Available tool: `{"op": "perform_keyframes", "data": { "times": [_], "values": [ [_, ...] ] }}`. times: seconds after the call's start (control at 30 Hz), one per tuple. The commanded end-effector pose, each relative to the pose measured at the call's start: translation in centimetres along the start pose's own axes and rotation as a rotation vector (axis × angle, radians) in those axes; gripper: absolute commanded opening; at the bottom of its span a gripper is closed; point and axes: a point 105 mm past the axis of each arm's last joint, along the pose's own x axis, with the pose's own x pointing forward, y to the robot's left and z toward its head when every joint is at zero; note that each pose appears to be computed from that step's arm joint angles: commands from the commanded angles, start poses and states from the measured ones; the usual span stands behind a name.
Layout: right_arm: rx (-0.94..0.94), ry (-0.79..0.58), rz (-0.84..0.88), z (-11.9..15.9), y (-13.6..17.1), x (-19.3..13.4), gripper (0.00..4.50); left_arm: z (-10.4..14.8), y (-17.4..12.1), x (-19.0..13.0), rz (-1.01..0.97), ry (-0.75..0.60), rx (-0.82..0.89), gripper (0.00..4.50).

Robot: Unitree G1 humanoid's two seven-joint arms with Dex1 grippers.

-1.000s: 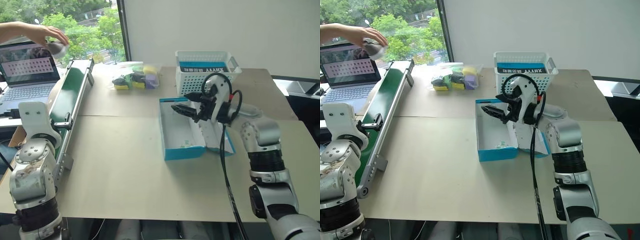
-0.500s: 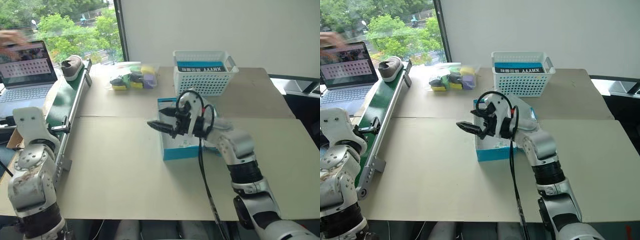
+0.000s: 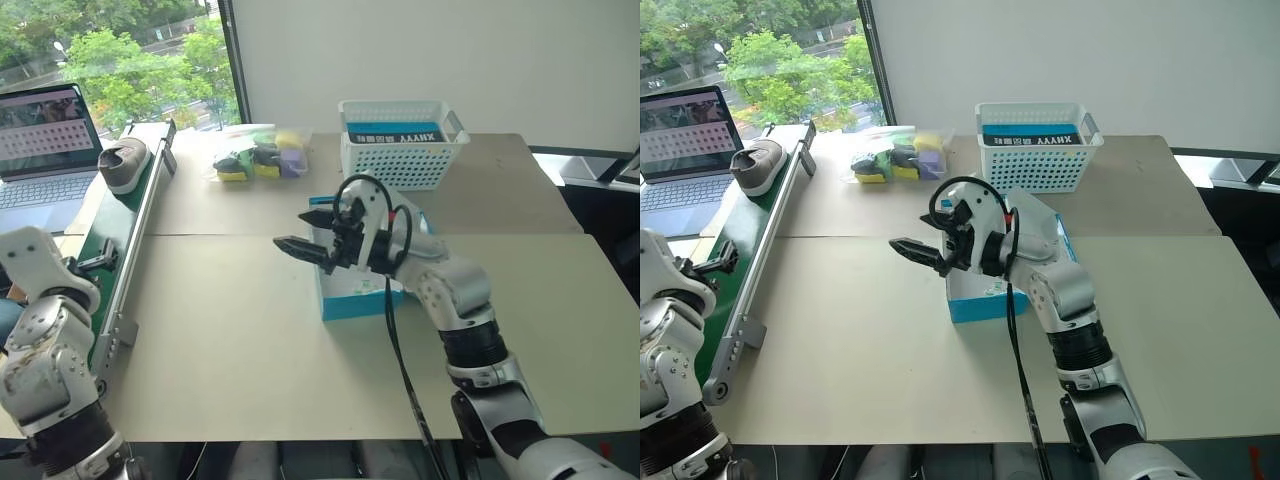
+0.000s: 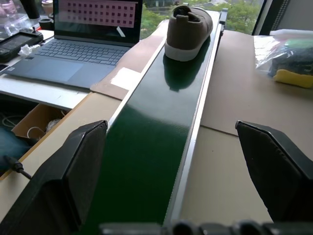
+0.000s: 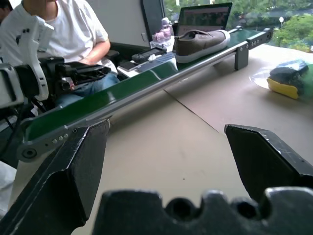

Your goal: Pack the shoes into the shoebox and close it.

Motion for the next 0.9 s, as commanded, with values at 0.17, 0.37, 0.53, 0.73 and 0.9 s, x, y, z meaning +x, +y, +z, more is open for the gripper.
{"op": "perform_keyframes", "data": {
  "times": [0.17,0.37,0.53,0.73,0.9],
  "values": [
    [-0.041,-0.062,0.065,1.9,2.0,0.5,4.48,0.5,2.2,1.1,-0.105,-0.037,0.107,4.5],
    [-0.051,-0.056,0.053,2.2,1.9,0.1,4.48,-0.7,2.4,3.2,-0.178,0.005,0.139,4.5],
    [-0.058,-0.048,0.034,2.4,1.9,-0.2,4.48,-1.8,1.4,4.7,-0.254,0.045,0.142,4.5],
    [-0.06,-0.034,0.007,2.3,1.8,-0.8,4.48,-2.2,1.4,6.2,-0.253,0.067,0.146,4.5],
    [-0.067,-0.019,-0.024,2.1,1.4,-1.3,4.49,-2.9,2.5,6.6,-0.189,0.093,0.13,4.24]
  ]
}}
